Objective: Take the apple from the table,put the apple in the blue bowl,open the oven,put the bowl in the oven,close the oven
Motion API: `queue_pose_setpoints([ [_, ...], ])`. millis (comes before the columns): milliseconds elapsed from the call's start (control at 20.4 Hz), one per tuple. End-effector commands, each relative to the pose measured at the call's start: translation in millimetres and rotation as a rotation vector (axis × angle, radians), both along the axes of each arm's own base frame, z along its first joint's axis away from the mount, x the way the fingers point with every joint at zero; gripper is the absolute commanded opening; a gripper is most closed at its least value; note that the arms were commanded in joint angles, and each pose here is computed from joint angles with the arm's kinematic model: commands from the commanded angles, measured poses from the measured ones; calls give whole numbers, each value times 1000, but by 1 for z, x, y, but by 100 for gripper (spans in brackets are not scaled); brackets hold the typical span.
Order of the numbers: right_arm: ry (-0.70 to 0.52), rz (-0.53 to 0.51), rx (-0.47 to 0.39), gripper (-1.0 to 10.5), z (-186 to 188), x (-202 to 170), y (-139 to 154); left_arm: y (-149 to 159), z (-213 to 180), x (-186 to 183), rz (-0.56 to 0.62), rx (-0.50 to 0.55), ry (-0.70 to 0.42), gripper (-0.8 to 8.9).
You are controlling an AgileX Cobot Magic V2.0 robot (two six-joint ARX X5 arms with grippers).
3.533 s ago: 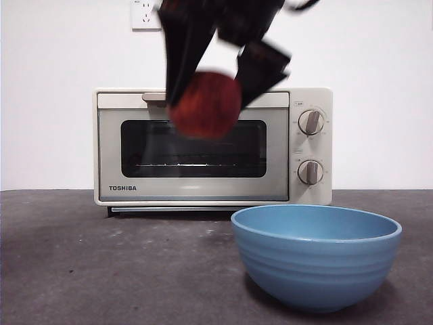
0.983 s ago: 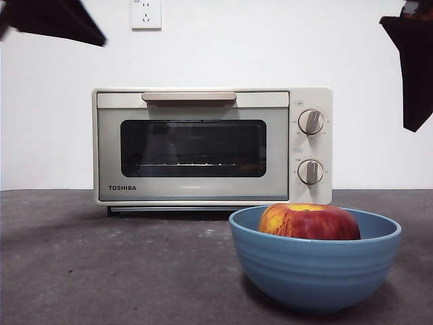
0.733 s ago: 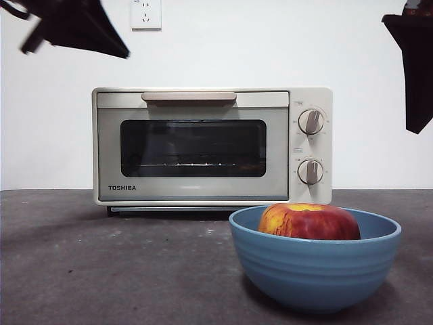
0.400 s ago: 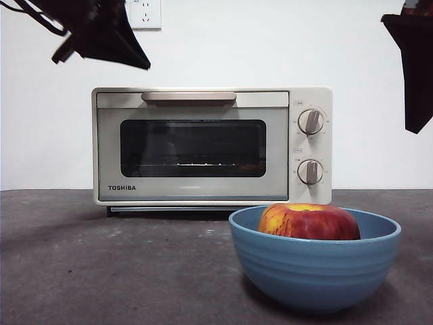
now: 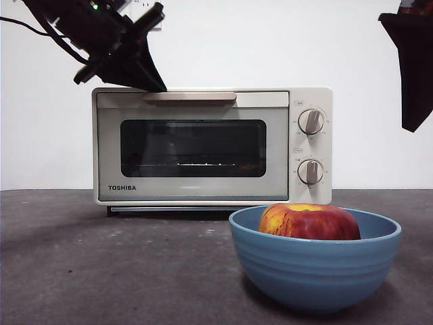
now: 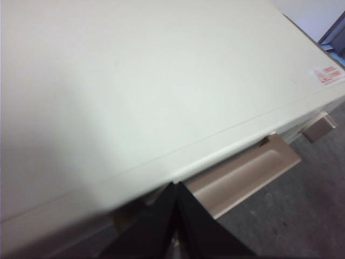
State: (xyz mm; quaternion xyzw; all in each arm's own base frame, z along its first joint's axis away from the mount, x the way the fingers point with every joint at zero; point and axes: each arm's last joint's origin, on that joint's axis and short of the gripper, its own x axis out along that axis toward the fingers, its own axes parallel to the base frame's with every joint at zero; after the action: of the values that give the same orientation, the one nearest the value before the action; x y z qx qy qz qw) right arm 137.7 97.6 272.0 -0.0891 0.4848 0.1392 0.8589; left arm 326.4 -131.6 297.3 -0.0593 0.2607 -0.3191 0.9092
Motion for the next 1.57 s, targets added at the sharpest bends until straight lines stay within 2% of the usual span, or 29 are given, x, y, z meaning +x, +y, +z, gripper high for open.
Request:
queue_pose_setpoints([
  [49,-11,-5,19,440,4,1,2,-7,-1,6,-3,38,-29,7],
  [294,-12,-5,20,440,4,2,2,-12,-4,4,-16,55,-24,7],
  [636,-12,-5,21,440,4,2,2,-28,-12,-10,-85,109,59,7],
  [1126,-2,3,31,440,4,1,3,-52,-28,-39,-192,205,249,7],
  [1567,-1,5,33,440,4,1,3,-58,-40,-62,-257,312,424,7],
])
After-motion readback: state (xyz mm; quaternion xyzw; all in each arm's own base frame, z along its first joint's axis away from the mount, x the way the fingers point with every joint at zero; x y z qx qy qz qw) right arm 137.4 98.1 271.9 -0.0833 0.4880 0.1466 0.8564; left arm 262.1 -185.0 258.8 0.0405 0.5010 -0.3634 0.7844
